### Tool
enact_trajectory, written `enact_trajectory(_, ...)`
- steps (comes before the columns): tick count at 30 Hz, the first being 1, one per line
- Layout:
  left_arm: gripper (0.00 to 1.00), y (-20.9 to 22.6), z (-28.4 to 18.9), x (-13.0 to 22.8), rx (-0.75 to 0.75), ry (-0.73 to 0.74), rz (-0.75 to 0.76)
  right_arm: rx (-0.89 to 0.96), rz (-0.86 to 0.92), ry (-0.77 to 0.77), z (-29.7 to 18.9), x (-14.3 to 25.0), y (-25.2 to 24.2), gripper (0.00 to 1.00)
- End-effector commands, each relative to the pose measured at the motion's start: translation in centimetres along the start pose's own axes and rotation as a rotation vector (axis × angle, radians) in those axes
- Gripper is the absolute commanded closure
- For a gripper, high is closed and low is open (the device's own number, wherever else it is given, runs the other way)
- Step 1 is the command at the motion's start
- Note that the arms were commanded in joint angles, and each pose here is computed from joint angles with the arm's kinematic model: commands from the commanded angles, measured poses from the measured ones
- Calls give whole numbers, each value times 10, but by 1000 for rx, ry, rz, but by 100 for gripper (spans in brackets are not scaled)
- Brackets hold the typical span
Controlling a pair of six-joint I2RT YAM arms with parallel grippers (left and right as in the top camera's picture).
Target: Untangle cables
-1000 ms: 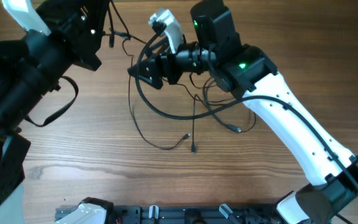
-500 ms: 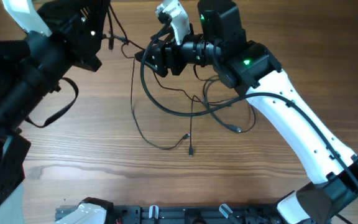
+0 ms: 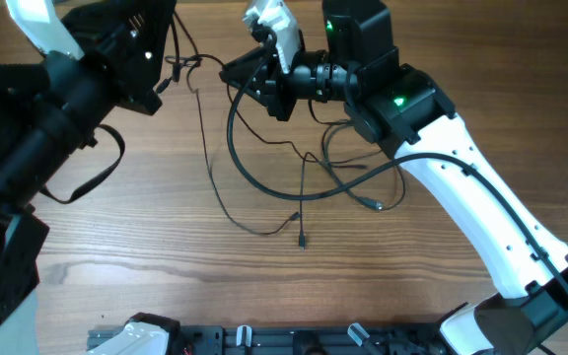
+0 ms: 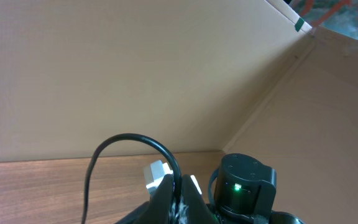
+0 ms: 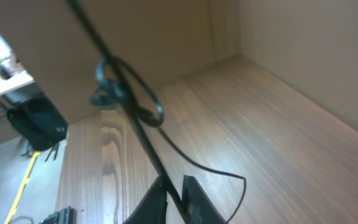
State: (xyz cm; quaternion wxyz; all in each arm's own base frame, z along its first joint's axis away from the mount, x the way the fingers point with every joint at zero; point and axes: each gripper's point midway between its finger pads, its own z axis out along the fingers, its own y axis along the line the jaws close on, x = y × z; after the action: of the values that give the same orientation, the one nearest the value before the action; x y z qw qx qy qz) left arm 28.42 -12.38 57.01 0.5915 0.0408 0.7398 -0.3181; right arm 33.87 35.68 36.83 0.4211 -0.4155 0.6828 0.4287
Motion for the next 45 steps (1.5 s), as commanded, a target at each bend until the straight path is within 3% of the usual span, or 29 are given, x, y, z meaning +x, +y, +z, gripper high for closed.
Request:
enact_trajectory(1,96,-2,-4,1,12,12,-12,-67,-19,-12,-2,-4,13,96)
enact_trajectory(2,96,-1,-4,4,7,21,-16,-42,3,-11,-2,-4,9,95)
enact_trajectory(3,96,0,-4,6,0,30,-18,95,130,-5,-3,-1,-15,96)
enact_trajectory(7,96,5,-11,1,-40,0,-14,876,733,28,-72,75,-125,96)
enact_trajectory(9,96,9,-19,-5,-82,-35,-6,1106,820,111,-114,115,-145,96)
enact_trajectory(11,96,14,-26,-10,-119,-66,-3,1193,860,209,-139,145,-158,96)
enact_trajectory(18,96,24,-34,-14,-192,-94,23,1268,907,409,-188,194,-180,96)
enact_trajectory(22,96,30,-32,-5,-213,-55,13,944,833,486,-155,190,-163,96)
enact_trajectory(27,96,46,-23,23,-263,69,16,925,861,528,-157,197,-154,93)
enact_trajectory(30,96,75,-19,52,-394,192,11,925,863,531,-157,198,-153,93)
enact_trajectory(32,96,109,-23,64,-574,241,25,925,864,530,-157,198,-153,91)
enact_trajectory(34,96,133,-31,50,-714,172,11,925,864,530,-157,198,-153,85)
enact_trajectory(37,96,154,-49,2,-798,-30,1,925,864,531,-157,198,-153,83)
enact_trajectory(41,96,199,-117,-55,-1017,-295,-21,927,863,523,-157,197,-155,82)
enact_trajectory(45,96,255,-197,-82,-1248,-596,-237,926,864,530,-158,198,-154,82)
